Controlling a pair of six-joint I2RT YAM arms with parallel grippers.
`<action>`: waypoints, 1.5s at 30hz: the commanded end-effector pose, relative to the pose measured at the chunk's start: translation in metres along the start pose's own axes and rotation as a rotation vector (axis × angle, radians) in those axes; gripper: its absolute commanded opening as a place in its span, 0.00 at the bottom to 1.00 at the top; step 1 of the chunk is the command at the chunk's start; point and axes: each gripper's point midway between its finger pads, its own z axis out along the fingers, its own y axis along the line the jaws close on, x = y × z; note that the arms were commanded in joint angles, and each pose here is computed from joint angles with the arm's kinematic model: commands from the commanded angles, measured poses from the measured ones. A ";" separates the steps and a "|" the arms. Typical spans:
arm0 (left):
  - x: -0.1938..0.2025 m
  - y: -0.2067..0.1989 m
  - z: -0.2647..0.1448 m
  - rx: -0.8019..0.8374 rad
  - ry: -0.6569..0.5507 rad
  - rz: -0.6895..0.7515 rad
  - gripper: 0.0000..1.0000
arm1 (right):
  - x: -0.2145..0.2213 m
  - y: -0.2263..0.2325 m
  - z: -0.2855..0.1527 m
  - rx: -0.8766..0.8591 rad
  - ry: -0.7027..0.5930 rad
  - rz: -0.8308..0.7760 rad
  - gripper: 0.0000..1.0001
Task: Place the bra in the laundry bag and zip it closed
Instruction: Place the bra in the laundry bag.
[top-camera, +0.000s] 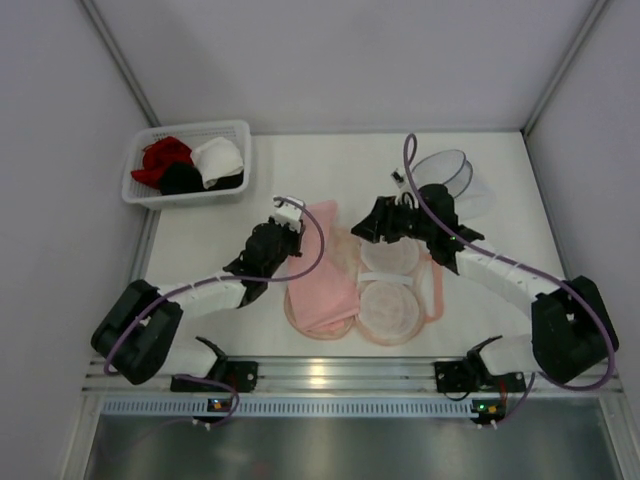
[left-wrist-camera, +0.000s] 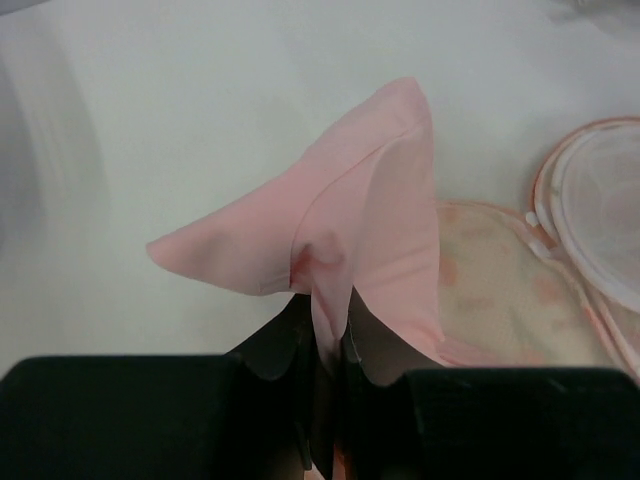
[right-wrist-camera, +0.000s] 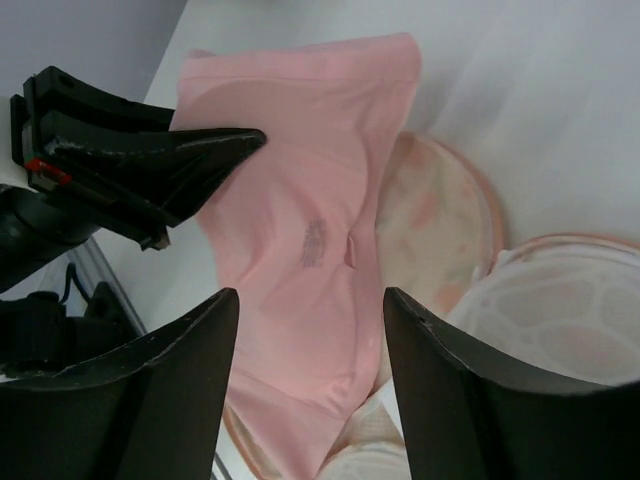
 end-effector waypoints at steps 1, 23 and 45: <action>-0.039 -0.008 -0.002 0.017 -0.188 0.158 0.15 | 0.000 0.025 0.018 -0.161 -0.056 0.056 0.56; 0.015 -0.130 -0.100 0.269 -0.313 0.773 0.18 | -0.037 -0.045 -0.061 0.375 -0.251 0.185 0.85; 0.005 -0.201 -0.202 0.703 -0.025 0.403 0.94 | 0.017 -0.007 -0.024 0.203 -0.024 0.001 0.83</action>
